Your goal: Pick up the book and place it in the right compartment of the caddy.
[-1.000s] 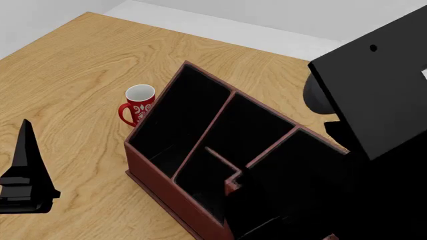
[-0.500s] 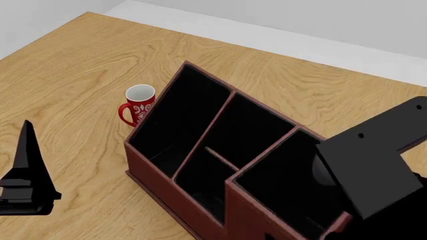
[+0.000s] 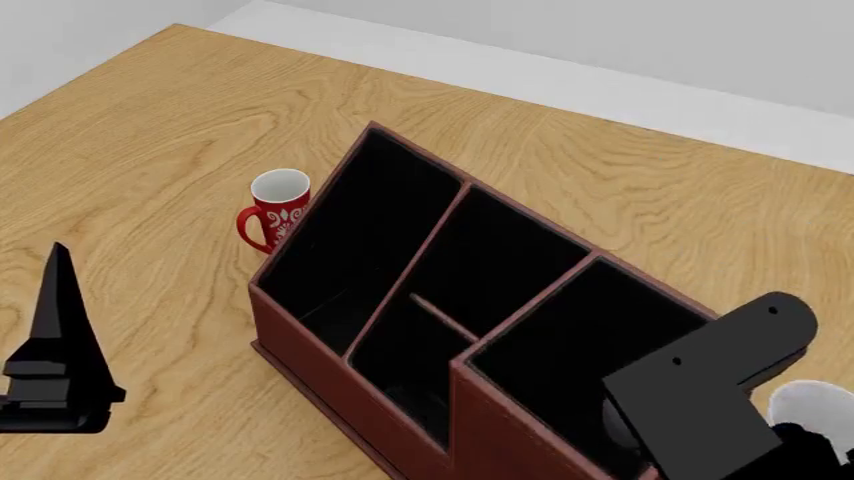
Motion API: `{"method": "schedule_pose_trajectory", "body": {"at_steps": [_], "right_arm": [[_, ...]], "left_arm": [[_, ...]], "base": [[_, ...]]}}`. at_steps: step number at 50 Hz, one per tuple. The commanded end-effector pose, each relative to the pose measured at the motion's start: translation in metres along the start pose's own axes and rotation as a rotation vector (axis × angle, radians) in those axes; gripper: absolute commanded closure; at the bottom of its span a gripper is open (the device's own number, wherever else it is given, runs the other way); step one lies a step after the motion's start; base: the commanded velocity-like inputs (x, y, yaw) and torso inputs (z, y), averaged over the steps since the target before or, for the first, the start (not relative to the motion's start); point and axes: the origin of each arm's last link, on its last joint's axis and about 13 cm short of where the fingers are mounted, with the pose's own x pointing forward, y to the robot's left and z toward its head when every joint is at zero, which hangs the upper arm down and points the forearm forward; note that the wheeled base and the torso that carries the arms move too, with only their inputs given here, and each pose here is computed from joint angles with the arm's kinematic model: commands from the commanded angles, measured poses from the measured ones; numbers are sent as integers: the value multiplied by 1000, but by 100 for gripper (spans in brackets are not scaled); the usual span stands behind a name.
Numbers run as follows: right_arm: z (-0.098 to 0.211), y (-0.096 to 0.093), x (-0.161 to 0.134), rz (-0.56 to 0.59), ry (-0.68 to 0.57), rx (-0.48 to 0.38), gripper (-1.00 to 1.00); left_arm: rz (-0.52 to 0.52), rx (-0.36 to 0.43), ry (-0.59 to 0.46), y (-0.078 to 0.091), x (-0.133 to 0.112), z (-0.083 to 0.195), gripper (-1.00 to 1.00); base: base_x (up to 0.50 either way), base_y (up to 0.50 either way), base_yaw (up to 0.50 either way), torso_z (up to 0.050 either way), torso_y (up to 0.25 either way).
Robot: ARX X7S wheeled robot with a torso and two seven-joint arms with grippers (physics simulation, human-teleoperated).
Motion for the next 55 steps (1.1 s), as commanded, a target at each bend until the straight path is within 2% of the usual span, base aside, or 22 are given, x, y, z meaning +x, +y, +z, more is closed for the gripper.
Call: {"method": "schedule_pose_trajectory", "body": {"at_steps": [1, 9, 20, 35, 55], "right_arm": [[-7, 2, 5, 10, 55, -18, -100], [-10, 2, 7, 12, 70, -17, -100], [-14, -1, 24, 17, 86, -10, -100], [-19, 2, 44, 32, 164, -53, -100], [-36, 0, 60, 49, 174, -18, -100]], "left_arm": [[0, -1, -4, 0, -1, 2, -100], [0, -2, -4, 0, 0, 2, -100], [-4, 0, -4, 0, -1, 1, -100], [-3, -2, -4, 0, 0, 2, -100], [-5, -2, 0, 0, 0, 0, -100]], "base": [[0, 0, 0, 0, 0], [0, 0, 0, 0, 0], [0, 0, 0, 0, 0], [0, 0, 0, 0, 0], [0, 0, 0, 0, 0]]}}
